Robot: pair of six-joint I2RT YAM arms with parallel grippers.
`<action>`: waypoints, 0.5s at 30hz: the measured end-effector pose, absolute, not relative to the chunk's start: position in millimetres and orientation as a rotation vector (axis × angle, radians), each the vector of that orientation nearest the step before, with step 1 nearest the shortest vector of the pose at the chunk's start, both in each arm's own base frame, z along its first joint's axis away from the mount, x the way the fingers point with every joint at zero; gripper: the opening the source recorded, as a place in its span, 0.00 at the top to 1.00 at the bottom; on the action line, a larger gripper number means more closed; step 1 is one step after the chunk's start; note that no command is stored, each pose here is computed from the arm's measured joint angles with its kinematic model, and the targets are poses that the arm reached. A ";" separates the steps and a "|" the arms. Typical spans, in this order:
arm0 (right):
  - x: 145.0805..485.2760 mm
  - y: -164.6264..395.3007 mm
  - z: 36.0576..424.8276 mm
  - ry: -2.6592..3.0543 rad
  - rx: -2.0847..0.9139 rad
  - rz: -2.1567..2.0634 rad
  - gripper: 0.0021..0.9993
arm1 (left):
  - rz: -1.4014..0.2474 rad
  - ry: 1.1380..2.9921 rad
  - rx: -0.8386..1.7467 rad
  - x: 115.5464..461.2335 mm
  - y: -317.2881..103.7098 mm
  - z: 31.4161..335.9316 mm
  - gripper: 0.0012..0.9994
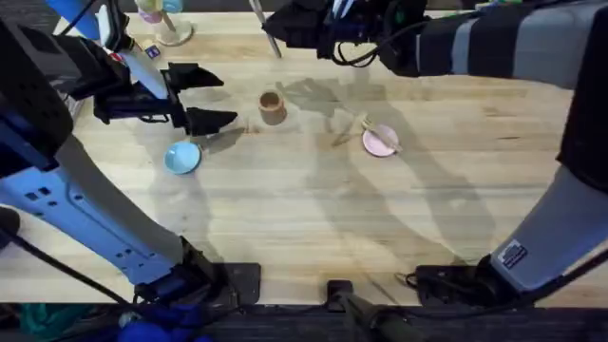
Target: Pick up a utensil and set it on the pink plate, then put the other utensil in the container.
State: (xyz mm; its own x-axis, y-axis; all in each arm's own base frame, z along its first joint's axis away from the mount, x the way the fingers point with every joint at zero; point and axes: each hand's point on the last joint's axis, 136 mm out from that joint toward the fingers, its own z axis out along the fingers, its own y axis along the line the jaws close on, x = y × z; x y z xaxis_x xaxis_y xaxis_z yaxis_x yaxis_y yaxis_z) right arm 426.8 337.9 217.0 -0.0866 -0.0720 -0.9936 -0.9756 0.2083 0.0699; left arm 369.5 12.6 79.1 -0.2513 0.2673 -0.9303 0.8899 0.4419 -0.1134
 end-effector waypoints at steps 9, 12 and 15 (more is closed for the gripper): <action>416.3 347.7 197.5 1.371 -1.147 1.125 0.97 | -0.835 1.759 0.998 369.5 12.6 79.1 0.01; 409.7 357.3 187.7 1.366 -1.175 1.139 0.97 | -0.835 1.760 0.997 369.5 12.6 79.1 0.01; 407.1 362.2 178.2 1.365 -1.193 1.141 0.97 | -0.835 1.760 0.997 369.5 12.6 79.1 0.01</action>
